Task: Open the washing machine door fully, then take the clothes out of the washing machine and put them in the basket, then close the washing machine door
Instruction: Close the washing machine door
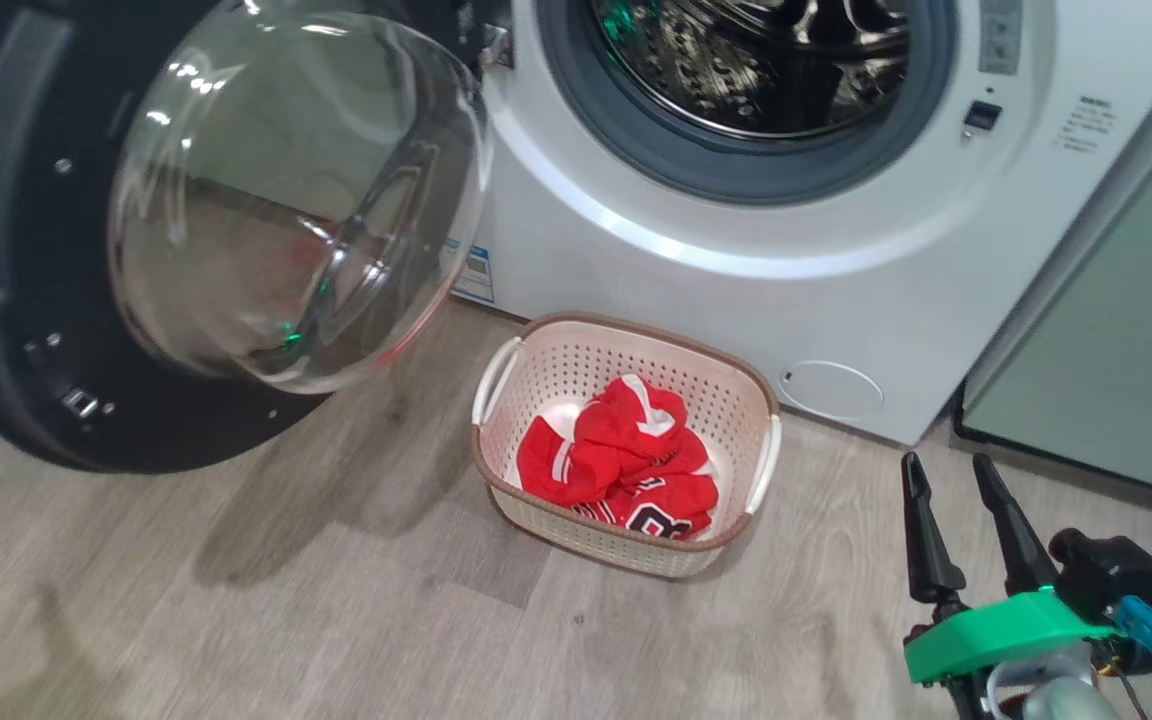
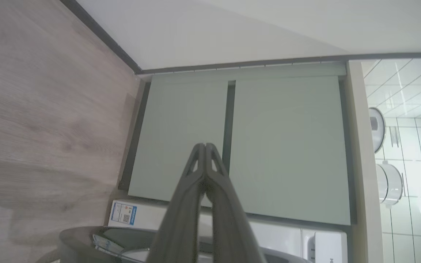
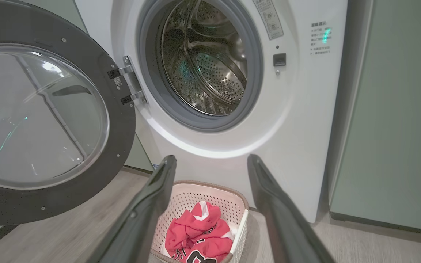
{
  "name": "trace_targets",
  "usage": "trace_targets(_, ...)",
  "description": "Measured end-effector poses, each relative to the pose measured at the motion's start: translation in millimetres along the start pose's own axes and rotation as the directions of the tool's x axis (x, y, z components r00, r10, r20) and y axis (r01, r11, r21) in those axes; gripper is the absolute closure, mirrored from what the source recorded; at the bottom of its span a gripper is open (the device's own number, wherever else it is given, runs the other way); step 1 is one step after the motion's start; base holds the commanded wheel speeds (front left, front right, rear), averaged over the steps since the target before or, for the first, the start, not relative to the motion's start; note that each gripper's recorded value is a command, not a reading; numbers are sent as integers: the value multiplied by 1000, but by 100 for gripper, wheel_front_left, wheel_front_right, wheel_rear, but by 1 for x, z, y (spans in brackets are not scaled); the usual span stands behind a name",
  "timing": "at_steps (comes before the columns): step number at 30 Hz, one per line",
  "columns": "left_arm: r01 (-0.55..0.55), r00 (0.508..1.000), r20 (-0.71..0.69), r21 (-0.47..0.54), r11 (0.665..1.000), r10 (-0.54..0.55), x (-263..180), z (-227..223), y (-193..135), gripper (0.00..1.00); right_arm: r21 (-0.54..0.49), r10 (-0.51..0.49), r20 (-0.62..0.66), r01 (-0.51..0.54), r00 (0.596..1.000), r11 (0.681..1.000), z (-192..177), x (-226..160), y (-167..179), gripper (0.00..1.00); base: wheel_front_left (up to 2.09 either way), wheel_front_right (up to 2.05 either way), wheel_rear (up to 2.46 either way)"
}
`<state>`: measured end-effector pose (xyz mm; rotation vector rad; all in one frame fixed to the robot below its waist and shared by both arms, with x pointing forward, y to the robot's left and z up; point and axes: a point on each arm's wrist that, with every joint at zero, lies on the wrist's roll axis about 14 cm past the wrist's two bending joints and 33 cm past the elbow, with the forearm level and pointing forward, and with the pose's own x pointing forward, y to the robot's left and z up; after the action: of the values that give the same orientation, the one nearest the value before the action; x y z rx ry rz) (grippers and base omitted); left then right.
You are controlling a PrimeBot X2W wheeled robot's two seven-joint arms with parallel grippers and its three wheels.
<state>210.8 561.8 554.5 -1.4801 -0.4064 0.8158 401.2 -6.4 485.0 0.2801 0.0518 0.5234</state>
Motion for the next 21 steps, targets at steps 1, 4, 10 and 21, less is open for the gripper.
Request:
trace_targets(1,-4,1000,-31,4,1000,4,3,-7,-2,100,-2,-6,-2,6,1000,1000,-1,-1,-2,0,0,0,0)
trace_targets(4,-13,993,-118,22,1000,15,12,-28,-9,100,-5,-25,-9,25,1000,1000,-4,-3,-10,0,0,0,0)
trace_targets(10,-3,969,-245,58,998,17,29,-72,-27,100,0,-65,-24,65,998,998,-10,-6,-25,0,0,0,0)
trace_targets(21,35,888,-457,171,985,48,30,-134,-24,100,5,-88,-22,89,996,996,-11,-4,-34,0,0,0,0)
